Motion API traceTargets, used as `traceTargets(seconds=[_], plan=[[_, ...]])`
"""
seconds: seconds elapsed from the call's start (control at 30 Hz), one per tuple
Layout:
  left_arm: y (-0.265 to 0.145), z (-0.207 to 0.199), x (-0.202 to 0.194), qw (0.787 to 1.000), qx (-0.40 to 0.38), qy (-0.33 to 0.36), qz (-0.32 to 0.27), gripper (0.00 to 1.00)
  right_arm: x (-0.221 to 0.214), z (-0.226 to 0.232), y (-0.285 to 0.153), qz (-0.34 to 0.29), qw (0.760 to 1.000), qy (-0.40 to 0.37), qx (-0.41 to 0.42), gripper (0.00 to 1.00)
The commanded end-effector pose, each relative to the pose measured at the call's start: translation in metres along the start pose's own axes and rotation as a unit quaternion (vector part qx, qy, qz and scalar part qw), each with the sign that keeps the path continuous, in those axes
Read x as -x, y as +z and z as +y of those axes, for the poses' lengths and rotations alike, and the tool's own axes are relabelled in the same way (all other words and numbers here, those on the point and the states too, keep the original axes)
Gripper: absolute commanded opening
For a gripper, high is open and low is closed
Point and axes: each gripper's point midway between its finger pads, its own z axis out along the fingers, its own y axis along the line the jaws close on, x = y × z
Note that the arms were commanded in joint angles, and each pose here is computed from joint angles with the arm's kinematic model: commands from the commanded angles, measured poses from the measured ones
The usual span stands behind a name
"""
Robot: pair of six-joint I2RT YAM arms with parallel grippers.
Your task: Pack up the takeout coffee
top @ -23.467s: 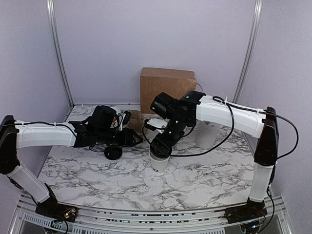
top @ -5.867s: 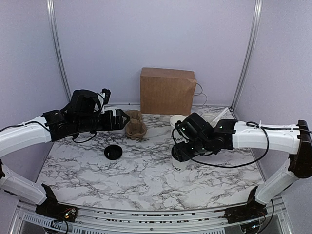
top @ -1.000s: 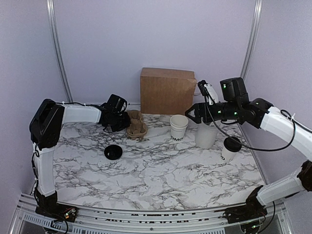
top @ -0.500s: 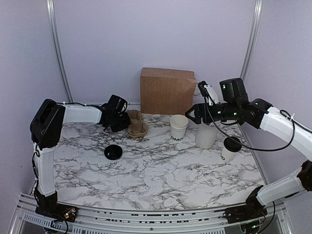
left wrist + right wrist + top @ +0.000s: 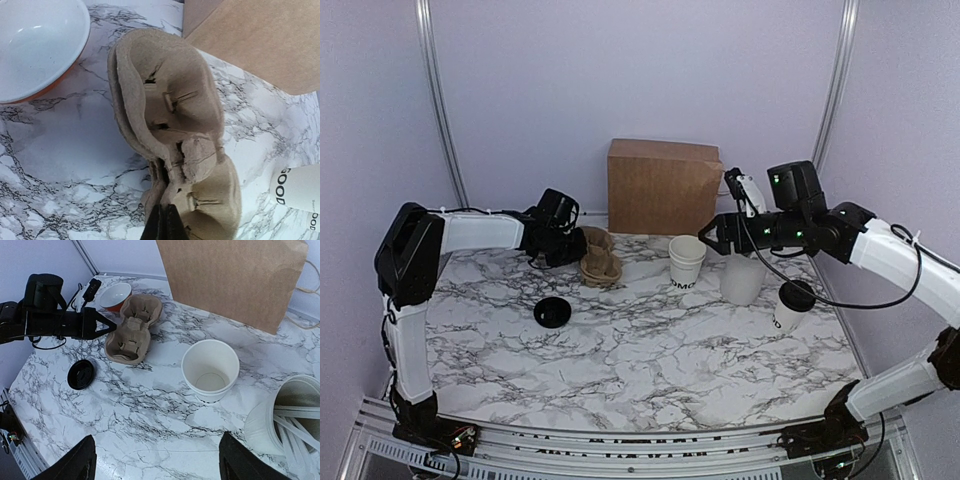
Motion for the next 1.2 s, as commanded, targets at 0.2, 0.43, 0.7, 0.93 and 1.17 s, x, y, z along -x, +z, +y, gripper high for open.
traceTargets(seconds=[0.2, 0.43, 0.7, 0.93, 1.17], plan=[[-0.054, -0.024, -0.001, 0.996, -0.069, 0.049, 0.018, 0.0, 0.011, 0.007, 0.012, -0.01, 1.0, 0.007, 0.015, 0.81], [-0.072, -0.033, -0.007, 0.992, -0.114, 0.049, 0.028, 0.0, 0.01, 0.023, 0.023, -0.001, 1.0, -0.009, 0.03, 0.81], [-0.091, -0.047, -0.006, 0.987, -0.156, 0.038, 0.023, 0.0, 0.018, 0.021, 0.021, -0.015, 1.0, -0.011, 0.016, 0.81], [-0.102, -0.062, -0.013, 0.984, -0.178, 0.027, 0.015, 0.0, 0.024, 0.018, 0.015, -0.029, 0.999, -0.021, 0.005, 0.81], [-0.116, -0.106, -0.061, 0.978, -0.206, 0.018, 0.028, 0.0, 0.03, 0.005, -0.006, -0.05, 0.997, -0.037, -0.04, 0.81]])
